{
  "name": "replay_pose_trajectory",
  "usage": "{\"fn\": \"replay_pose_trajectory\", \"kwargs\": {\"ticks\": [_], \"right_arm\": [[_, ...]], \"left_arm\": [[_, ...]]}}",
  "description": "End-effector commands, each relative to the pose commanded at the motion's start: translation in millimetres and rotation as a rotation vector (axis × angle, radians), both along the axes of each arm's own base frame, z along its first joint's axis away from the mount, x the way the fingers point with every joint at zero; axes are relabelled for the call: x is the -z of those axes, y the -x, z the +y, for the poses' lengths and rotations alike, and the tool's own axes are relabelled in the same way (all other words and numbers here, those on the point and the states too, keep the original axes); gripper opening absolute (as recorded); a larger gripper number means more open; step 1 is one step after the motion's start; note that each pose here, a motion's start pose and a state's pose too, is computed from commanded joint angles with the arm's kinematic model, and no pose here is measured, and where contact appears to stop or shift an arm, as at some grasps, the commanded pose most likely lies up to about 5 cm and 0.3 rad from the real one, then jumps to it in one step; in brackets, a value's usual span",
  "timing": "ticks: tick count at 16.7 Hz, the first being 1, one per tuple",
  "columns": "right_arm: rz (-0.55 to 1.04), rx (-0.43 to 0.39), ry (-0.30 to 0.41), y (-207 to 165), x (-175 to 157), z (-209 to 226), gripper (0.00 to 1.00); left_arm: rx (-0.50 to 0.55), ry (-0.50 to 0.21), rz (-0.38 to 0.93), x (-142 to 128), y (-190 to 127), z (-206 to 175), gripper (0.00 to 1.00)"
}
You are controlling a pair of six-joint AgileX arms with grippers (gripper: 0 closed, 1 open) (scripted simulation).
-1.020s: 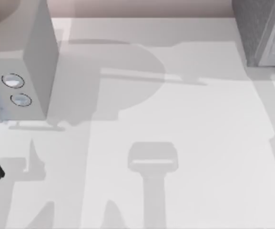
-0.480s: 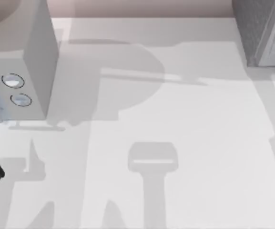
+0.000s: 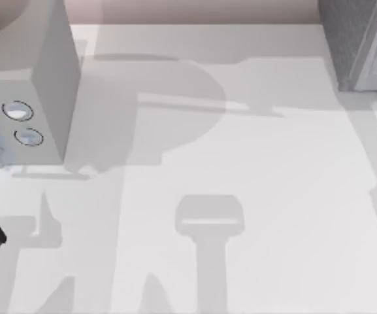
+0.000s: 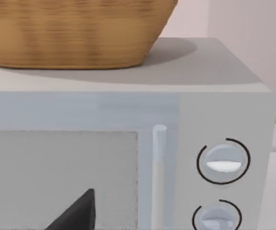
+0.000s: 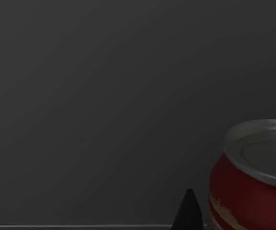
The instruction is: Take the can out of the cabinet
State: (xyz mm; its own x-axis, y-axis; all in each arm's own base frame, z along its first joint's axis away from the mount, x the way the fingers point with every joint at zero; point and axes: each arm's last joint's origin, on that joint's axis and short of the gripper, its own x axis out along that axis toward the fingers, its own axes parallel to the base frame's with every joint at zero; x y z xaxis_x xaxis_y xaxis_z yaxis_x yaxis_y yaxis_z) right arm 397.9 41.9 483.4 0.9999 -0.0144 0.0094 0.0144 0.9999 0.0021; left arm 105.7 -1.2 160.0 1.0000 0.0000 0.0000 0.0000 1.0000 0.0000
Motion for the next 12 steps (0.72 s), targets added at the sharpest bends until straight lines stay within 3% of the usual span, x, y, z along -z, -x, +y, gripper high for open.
{"fn": "replay_pose_trajectory", "kwargs": {"ticks": [6, 12], "right_arm": [[-0.008, 0.0, -0.002, 13.6, -8.9, 1.6, 0.0], [-0.006, -0.001, -0.002, 99.5, -44.3, 6.4, 0.0]], "left_arm": [[0.0, 0.0, 0.0, 0.0, 0.0, 0.0, 1.0], [0.0, 0.0, 0.0, 0.0, 0.0, 0.0, 1.0]]}}
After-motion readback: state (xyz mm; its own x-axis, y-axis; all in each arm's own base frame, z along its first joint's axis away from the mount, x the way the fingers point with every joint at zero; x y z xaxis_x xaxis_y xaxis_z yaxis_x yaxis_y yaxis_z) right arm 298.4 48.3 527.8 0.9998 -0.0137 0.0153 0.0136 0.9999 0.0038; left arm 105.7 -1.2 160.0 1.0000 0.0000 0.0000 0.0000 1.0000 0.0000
